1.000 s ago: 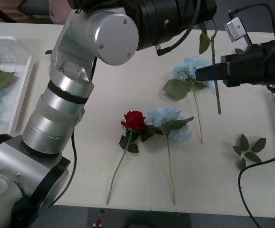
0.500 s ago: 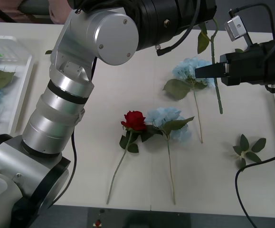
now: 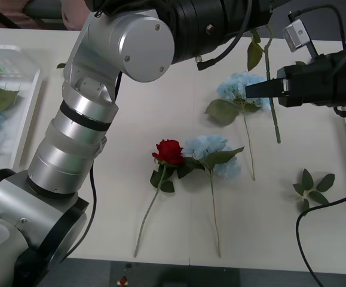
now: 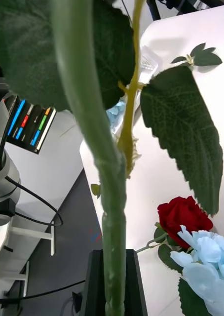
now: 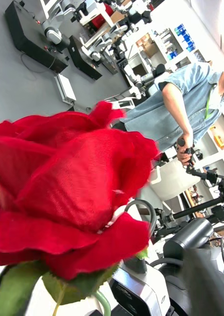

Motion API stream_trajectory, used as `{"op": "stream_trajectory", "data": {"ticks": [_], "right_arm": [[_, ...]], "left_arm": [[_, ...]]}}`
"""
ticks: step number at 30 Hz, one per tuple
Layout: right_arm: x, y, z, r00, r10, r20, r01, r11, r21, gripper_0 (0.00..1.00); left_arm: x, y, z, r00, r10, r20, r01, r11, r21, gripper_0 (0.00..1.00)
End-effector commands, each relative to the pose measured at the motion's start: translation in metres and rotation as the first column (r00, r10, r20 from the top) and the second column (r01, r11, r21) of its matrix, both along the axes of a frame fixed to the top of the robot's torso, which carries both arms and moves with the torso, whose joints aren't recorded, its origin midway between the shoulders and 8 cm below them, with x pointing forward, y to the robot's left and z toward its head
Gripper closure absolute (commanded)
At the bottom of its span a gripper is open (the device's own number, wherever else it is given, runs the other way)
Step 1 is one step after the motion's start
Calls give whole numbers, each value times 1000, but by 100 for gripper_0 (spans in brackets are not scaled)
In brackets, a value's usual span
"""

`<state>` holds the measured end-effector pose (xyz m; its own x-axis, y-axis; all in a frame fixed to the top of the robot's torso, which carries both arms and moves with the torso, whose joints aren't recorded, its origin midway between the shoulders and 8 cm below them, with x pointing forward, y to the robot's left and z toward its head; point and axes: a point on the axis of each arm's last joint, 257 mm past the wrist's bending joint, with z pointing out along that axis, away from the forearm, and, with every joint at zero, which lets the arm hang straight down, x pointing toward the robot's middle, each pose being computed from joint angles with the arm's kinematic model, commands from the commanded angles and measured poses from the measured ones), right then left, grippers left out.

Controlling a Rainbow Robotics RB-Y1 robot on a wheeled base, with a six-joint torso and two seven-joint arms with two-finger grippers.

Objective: Put the red flowers into the right box and the blue flowers into the left box

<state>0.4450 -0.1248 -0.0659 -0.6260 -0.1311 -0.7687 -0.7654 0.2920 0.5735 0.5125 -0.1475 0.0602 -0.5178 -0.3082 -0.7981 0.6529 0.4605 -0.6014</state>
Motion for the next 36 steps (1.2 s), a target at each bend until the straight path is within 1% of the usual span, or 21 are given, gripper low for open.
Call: {"op": "stream_trajectory", "data": {"ticks": [1,6,7,9,10,11,13,15,17,18,20,21,22,25,26,27,28,31,34,35,36], "right_arm": [[4,-9,27,1000,-21,18,21,1000,10,100],[2,-37,28,999,-51,9,52,998,-43,100],[2,-49,27,998,-66,4,66,995,-71,100],[0,-62,25,996,-84,-4,83,991,-102,100],[0,-73,23,995,-102,-9,100,987,-125,100],[0,-85,20,992,-122,-14,118,981,-151,100],[-1,-106,15,986,-162,-21,155,968,-196,100],[0,-124,7,978,-205,-30,192,952,-239,100],[2,-150,-2,963,-266,-30,246,923,-297,100],[4,-168,-6,951,-309,-24,284,900,-331,100],[5,-189,-10,933,-359,-15,328,869,-371,100],[6,-213,-15,910,-414,-4,375,828,-416,100],[6,-222,-17,900,-435,3,393,810,-436,100],[5,-280,-26,831,-555,39,481,681,-552,100],[4,-291,-26,817,-575,52,497,654,-571,100],[3,-315,-31,781,-619,78,525,585,-618,100],[2,-325,-32,767,-635,89,536,559,-633,100],[-4,-366,-41,702,-699,135,566,432,-702,100],[-11,-395,-52,653,-739,166,575,341,-743,100],[-12,-400,-53,643,-746,171,577,326,-749,100],[-15,-412,-60,622,-761,182,577,289,-764,100]], "left_arm": [[-9,-6,31,999,-16,51,17,999,-29,0],[-9,-6,31,999,-16,51,17,999,-29,0],[3,6,11,1000,13,15,-12,1000,-21,0],[8,14,3,1000,25,2,-25,1000,-14,0],[11,24,7,999,35,17,-35,999,-14,0],[13,37,-2,999,40,8,-41,999,8,0],[4,55,-13,1000,18,-20,-18,999,31,0],[-10,70,-24,999,-11,-37,13,999,52,0],[-32,90,-39,998,-47,-46,51,995,89,0],[-47,103,-50,996,-66,-54,72,991,116,0],[-63,119,-65,994,-76,-75,87,986,141,0],[-81,133,-78,992,-89,-92,104,981,165,0],[-87,139,-84,991,-91,-99,107,978,181,0],[-117,166,-118,986,-107,-126,138,952,275,0],[-122,168,-124,984,-114,-135,149,947,286,0],[-131,176,-138,981,-121,-151,163,937,310,0],[-133,180,-145,980,-121,-158,166,933,320,0],[-142,202,-182,978,-109,-180,173,903,394,0],[-147,223,-215,973,-88,-214,181,865,467,0],[-146,226,-220,972,-86,-217,183,857,481,0],[-147,231,-232,969,-86,-232,196,839,507,0]]}}
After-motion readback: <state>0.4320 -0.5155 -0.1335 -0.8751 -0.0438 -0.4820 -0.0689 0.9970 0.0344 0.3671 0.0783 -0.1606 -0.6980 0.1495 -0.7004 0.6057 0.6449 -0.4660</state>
